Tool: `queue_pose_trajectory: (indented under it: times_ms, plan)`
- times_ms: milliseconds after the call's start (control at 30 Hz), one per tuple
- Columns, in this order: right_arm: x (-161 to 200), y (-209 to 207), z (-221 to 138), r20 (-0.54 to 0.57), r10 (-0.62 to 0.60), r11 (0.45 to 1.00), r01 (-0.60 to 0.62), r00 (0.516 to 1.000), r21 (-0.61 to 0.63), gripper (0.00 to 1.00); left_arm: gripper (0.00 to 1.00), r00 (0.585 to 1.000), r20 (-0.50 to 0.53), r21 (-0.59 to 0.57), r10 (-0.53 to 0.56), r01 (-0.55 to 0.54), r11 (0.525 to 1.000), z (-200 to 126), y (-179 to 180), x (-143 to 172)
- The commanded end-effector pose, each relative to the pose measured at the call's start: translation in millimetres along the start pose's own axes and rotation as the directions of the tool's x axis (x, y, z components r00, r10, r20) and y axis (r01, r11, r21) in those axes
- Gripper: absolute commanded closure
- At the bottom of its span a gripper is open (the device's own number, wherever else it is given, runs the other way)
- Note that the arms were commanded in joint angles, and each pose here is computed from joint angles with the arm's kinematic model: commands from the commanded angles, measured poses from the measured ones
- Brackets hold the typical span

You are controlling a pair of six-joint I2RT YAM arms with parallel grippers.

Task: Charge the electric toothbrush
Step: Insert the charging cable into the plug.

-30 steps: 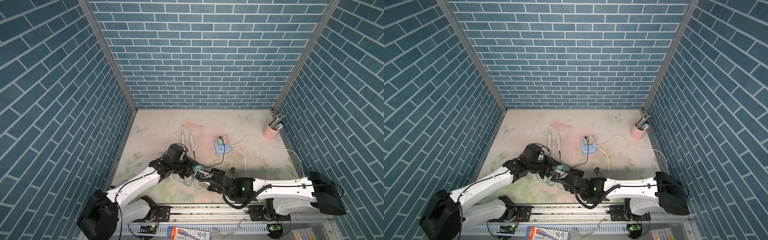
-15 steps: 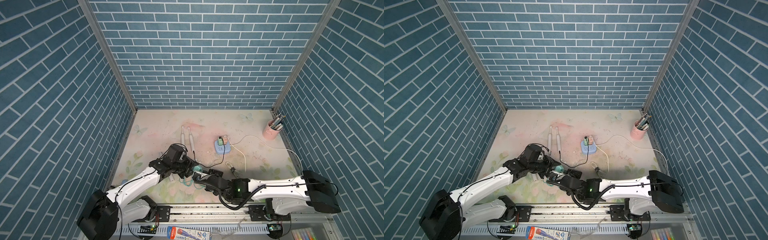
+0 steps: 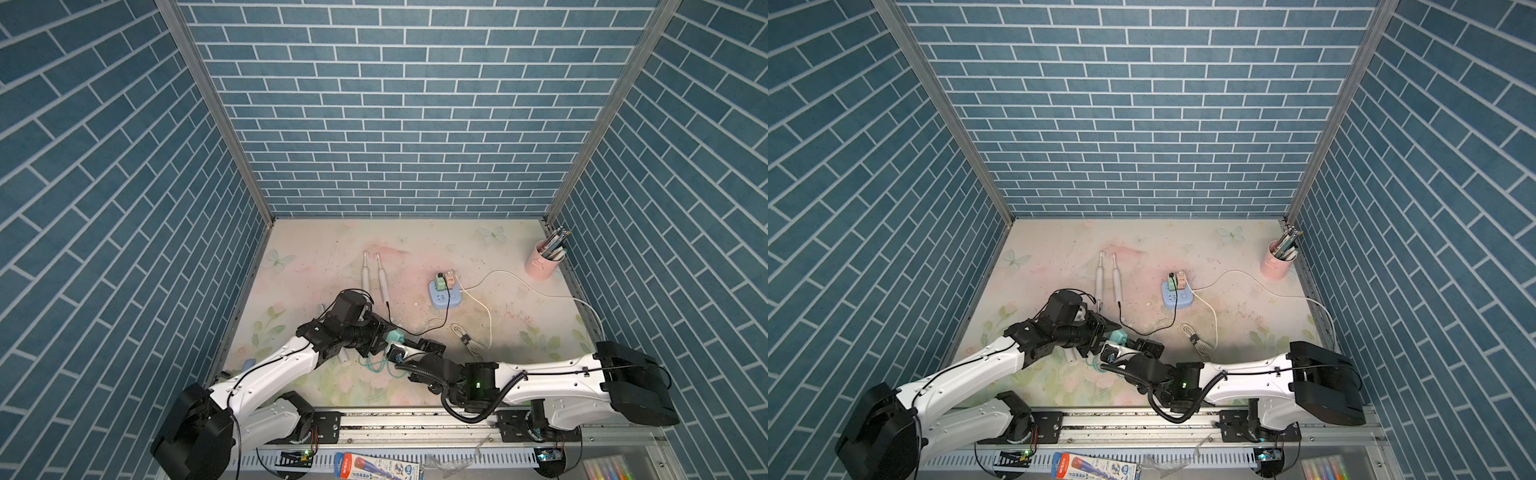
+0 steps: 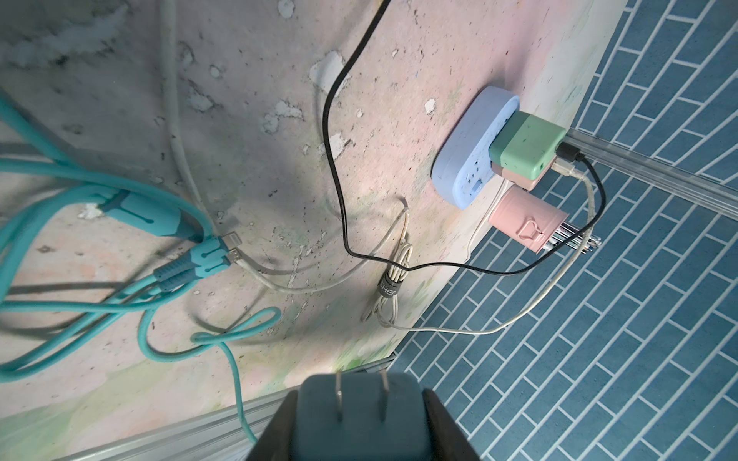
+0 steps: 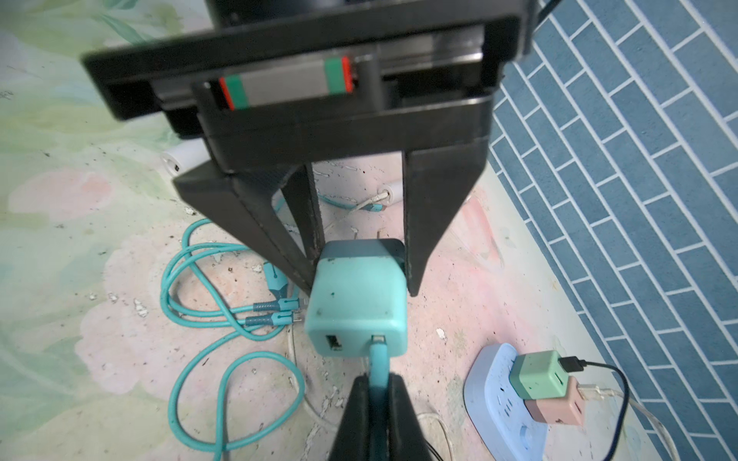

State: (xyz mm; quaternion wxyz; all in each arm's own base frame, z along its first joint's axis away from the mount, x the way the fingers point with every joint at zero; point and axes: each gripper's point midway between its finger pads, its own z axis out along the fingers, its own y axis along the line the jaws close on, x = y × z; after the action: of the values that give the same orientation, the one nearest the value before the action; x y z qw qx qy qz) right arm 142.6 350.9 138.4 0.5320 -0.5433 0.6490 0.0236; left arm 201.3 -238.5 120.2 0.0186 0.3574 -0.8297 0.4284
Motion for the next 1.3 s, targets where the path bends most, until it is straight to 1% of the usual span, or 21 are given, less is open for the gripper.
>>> queue_pose_trajectory:
  times_ms: [0,133,233,367,500,633,800,900,1000,1100,1200,1233,1267]
  plan:
    - [-8,-10,2,0.048,0.034,0.999,-0.034,0.998,0.009,1.0,1.0,0.995,-0.086,0.083,0.055,-0.048,0.995,-6,-19,24]
    - [-8,-7,6,0.055,0.034,0.999,-0.034,0.998,-0.013,1.0,1.0,0.991,-0.107,0.118,0.082,-0.069,0.991,-4,-27,34]
    - [-7,-10,7,0.074,0.032,0.999,-0.031,0.997,-0.01,1.0,1.0,0.986,-0.124,0.138,0.11,-0.093,0.986,-3,-33,42]
    - [-3,-19,4,0.104,0.03,1.0,-0.031,0.994,0.002,1.0,1.0,0.982,-0.122,0.16,0.143,-0.122,0.98,-6,-37,46]
    - [-2,-27,-1,0.131,0.01,1.0,-0.013,0.991,0.022,1.0,1.0,0.972,-0.134,0.155,0.194,-0.172,0.973,-8,-38,51]
    - [-5,-29,-5,0.17,-0.015,0.999,0.009,0.985,0.032,1.0,1.0,0.964,-0.16,0.16,0.212,-0.187,0.969,-4,-40,57]
    - [-18,-40,-3,0.185,-0.028,0.996,0.012,0.982,0.086,1.0,1.0,0.957,-0.177,0.151,0.229,-0.204,0.967,3,-40,65]
    - [-24,-47,2,0.159,-0.04,0.99,0.018,0.986,0.137,1.0,1.0,0.956,-0.191,0.136,0.222,-0.198,0.971,7,-39,68]
    - [-25,-44,7,0.153,-0.067,0.987,0.043,0.986,0.157,1.0,1.0,0.959,-0.194,0.138,0.207,-0.182,0.973,7,-38,68]
    - [-25,-44,7,0.164,-0.057,0.985,0.029,0.985,0.168,1.0,1.0,0.96,-0.196,0.154,0.202,-0.173,0.973,6,-39,69]
    - [-26,-57,-3,0.172,-0.028,0.977,-0.01,0.985,0.215,1.0,1.0,0.965,-0.183,0.153,0.19,-0.163,0.975,5,-37,64]
    - [-27,-64,-10,0.181,0.008,0.974,-0.048,0.983,0.221,0.95,1.0,0.968,-0.168,0.154,0.189,-0.164,0.975,4,-36,60]
    - [-25,-65,-15,0.183,0.039,0.976,-0.076,0.982,0.202,0.8,1.0,0.97,-0.156,0.152,0.187,-0.164,0.975,3,-36,56]
